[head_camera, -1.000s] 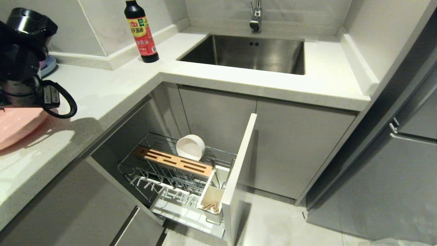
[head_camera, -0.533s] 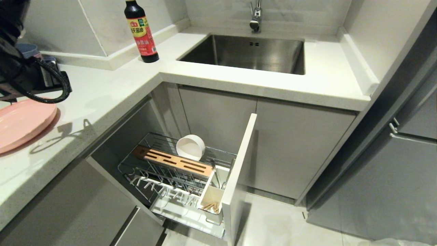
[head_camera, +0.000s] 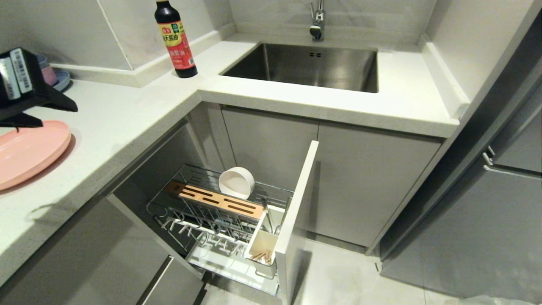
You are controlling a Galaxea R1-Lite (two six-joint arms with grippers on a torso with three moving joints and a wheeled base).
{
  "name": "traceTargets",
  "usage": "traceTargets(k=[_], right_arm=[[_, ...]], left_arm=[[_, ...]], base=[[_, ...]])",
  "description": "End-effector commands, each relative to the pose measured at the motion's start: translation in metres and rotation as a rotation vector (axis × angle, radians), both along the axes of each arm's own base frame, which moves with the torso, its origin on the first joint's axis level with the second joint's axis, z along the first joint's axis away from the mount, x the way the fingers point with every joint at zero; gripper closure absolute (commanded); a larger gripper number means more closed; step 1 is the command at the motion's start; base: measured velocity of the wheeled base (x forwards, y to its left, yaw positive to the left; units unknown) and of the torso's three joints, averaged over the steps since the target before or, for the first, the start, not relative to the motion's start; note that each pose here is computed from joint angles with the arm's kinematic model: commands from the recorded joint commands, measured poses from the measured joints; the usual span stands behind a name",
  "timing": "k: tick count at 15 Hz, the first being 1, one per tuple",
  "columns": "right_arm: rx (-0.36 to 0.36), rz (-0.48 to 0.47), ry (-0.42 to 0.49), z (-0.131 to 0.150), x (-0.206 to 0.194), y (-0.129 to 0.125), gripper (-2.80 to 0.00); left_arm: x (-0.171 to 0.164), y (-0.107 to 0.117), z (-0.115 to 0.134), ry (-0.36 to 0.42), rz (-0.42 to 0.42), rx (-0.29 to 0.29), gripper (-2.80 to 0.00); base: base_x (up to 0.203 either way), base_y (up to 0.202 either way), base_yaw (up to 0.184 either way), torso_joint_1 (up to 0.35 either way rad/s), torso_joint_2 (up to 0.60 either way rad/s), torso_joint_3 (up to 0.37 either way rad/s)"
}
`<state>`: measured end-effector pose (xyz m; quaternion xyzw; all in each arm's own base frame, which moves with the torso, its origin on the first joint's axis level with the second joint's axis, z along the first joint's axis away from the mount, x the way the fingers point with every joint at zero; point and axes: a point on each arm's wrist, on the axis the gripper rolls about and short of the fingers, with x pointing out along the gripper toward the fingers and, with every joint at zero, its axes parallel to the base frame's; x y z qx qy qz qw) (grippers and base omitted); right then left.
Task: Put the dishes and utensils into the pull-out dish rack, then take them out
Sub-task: Take the bowl out of the cupboard
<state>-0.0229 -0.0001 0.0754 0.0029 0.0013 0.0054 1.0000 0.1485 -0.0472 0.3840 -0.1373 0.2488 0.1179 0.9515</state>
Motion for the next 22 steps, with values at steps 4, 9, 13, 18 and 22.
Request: traceTargets(k=[4, 9, 13, 18, 22], right_arm=[[0.000, 0.000, -0.001, 0.000, 0.000, 0.000, 0.00], [0.000, 0.000, -0.001, 0.000, 0.000, 0.000, 0.00], [0.000, 0.000, 0.001, 0.000, 0.000, 0.000, 0.00], [0.000, 0.001, 0.001, 0.000, 0.000, 0.000, 0.00], [0.000, 0.000, -0.001, 0.000, 0.000, 0.000, 0.00]], left_arm=[[-0.020, -0.031, -0.018, 0.053, -0.047, -0.300, 0.00], [0.037, -0.063, -0.074, 0.230, 0.037, -0.341, 0.00], [0.094, -0.072, -0.122, 0.254, 0.111, -0.366, 0.00], [0.152, -0.077, -0.178, 0.248, 0.115, -0.418, 0.00], [0.185, -0.074, -0.204, 0.231, 0.080, -0.445, 0.00]], base=[[0.000, 0.000, 0.000, 0.000, 0.00, 0.000], [0.000, 0.000, 0.000, 0.000, 0.00, 0.000], [0.000, 0.000, 0.000, 0.000, 0.00, 0.000], [0.000, 0.000, 0.000, 0.000, 0.00, 0.000], [0.000, 0.000, 0.000, 0.000, 0.00, 0.000]])
